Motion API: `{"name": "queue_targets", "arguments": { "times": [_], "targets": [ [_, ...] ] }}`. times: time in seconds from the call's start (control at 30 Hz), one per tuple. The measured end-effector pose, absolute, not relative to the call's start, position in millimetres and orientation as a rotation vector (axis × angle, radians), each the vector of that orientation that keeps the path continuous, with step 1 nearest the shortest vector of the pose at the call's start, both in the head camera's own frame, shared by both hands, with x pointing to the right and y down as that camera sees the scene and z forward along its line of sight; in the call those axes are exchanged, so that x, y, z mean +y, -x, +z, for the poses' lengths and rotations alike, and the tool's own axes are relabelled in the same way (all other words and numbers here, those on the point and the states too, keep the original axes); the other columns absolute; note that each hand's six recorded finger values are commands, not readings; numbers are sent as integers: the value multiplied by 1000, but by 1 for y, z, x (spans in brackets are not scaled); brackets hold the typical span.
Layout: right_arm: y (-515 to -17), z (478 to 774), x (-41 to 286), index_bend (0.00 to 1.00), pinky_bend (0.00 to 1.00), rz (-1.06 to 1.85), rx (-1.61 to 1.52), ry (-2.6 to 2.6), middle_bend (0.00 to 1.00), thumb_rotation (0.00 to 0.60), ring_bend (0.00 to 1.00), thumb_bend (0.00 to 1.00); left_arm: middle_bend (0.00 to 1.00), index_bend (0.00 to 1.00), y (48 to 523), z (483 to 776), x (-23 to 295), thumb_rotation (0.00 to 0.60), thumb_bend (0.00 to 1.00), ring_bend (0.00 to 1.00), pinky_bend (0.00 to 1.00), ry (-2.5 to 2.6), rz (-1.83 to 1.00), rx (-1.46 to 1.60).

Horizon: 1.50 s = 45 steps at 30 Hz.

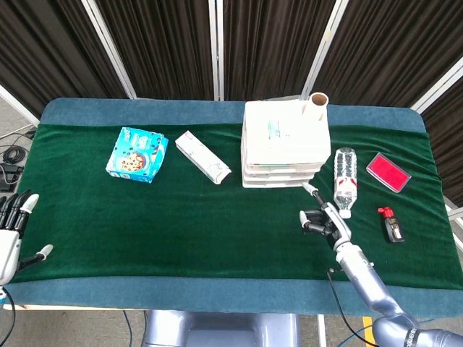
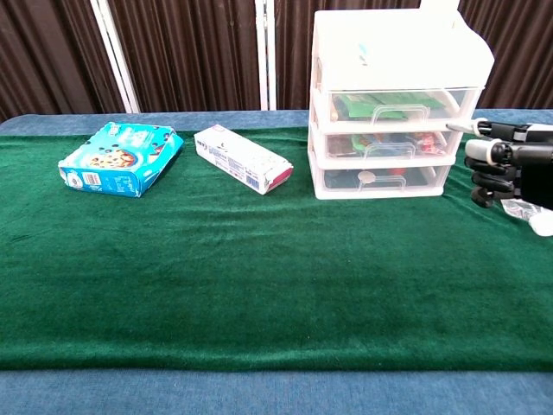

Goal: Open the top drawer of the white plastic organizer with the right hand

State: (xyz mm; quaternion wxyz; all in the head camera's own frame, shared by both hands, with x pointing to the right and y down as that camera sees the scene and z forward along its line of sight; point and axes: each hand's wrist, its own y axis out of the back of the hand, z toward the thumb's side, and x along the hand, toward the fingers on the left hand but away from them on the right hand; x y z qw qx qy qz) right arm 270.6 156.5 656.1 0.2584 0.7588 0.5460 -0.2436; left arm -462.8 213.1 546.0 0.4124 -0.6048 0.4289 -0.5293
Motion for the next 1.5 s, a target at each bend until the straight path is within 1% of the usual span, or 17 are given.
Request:
{"name": "queue_targets", "arguments": {
  "times": [0.2,0.37,0.57,1.17,1.33,1.5],
  "targets": [
    [-266,666,152,135,696,-689,1486,-2051,835,600,830,501,0,0,462,545,214,600,73,0,0,1526,-1325,1084],
    [-258,674,146,118,695,-697,1486,-2047,831,600,829,498,0,0,463,545,213,600,73,0,0,1529,-1330,1085],
    [-250,679,132,114,696,-700,1504,-2057,829,600,827,497,0,0,464,549,212,600,73,0,0,1536,-1342,1080],
    [-228,684,118,114,695,-664,1502,-2066,828,600,825,501,0,0,464,553,212,600,73,0,0,1555,-1351,1068],
    [-223,687,118,117,695,-661,1494,-2064,828,600,825,501,0,0,464,554,212,600,73,0,0,1559,-1353,1066],
    [-216,688,119,139,695,-646,1478,-2060,828,600,825,504,0,0,462,556,213,600,73,0,0,1568,-1356,1052]
  ]
}}
